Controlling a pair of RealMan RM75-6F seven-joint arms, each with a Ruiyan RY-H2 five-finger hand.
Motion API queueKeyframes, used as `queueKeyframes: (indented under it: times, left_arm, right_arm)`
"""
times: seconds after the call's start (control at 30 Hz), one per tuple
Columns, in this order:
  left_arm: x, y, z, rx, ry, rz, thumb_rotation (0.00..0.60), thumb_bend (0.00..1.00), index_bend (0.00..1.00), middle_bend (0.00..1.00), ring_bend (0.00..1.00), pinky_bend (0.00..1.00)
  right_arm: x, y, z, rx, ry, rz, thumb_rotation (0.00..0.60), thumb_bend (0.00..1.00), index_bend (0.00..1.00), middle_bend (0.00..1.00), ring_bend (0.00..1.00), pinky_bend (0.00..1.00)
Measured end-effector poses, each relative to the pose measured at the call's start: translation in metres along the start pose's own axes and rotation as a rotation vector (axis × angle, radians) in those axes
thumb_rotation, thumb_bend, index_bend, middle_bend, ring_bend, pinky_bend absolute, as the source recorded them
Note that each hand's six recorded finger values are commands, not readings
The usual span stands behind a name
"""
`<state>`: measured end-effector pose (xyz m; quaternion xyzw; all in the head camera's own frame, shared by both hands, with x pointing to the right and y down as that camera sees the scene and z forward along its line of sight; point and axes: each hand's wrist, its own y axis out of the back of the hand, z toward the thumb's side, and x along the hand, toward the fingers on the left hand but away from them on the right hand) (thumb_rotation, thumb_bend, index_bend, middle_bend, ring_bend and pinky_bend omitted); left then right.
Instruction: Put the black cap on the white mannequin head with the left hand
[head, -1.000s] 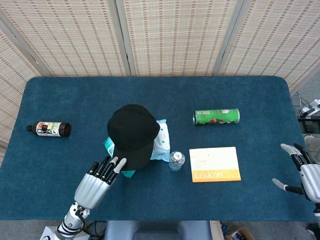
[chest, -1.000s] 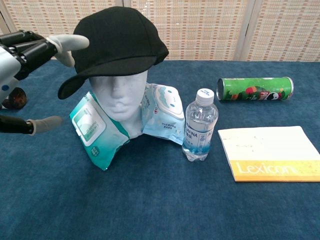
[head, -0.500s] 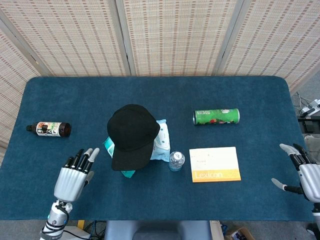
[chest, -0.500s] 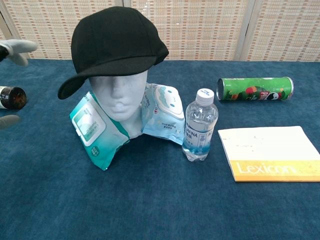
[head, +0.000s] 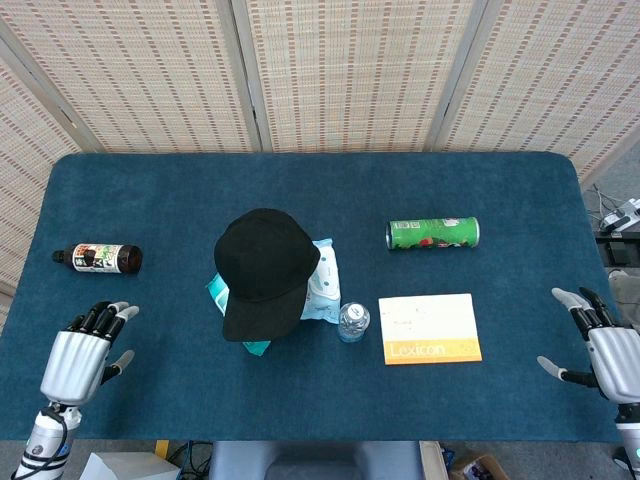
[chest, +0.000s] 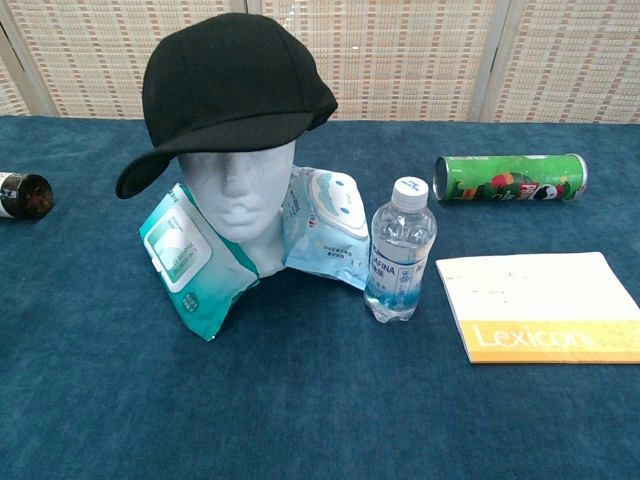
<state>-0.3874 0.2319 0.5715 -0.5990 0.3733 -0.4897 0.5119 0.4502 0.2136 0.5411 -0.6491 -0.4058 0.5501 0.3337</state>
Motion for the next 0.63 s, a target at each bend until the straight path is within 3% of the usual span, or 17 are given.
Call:
queueKeyframes:
  times: [0.23,0.4,0.63]
  left_arm:
    - [-0.016,0.011,-0.023,-0.126,0.043,0.000,0.600,0.02,0.37,0.42,0.31,0.52]
    - [-0.023,0.020,-0.037,-0.117,0.077,0.006,0.600,0.02,0.39,0.43,0.31,0.52]
    - [-0.022,0.012,-0.040,-0.109,0.100,-0.031,0.600,0.02,0.39,0.43,0.31,0.52]
  right_arm:
    - [-0.001,-0.005,0.004,0.021,-0.005,0.005,0.600,0.00,0.13,0.20,0.08,0.34]
    - [-0.004,-0.009,0.006,0.031,0.000,0.018,0.600,0.00,0.13,0.20,0.08,0.34]
    - [-0.007,-0.009,0.004,0.025,-0.006,0.031,0.600,0.00,0.13,0.20,0.08,0.34]
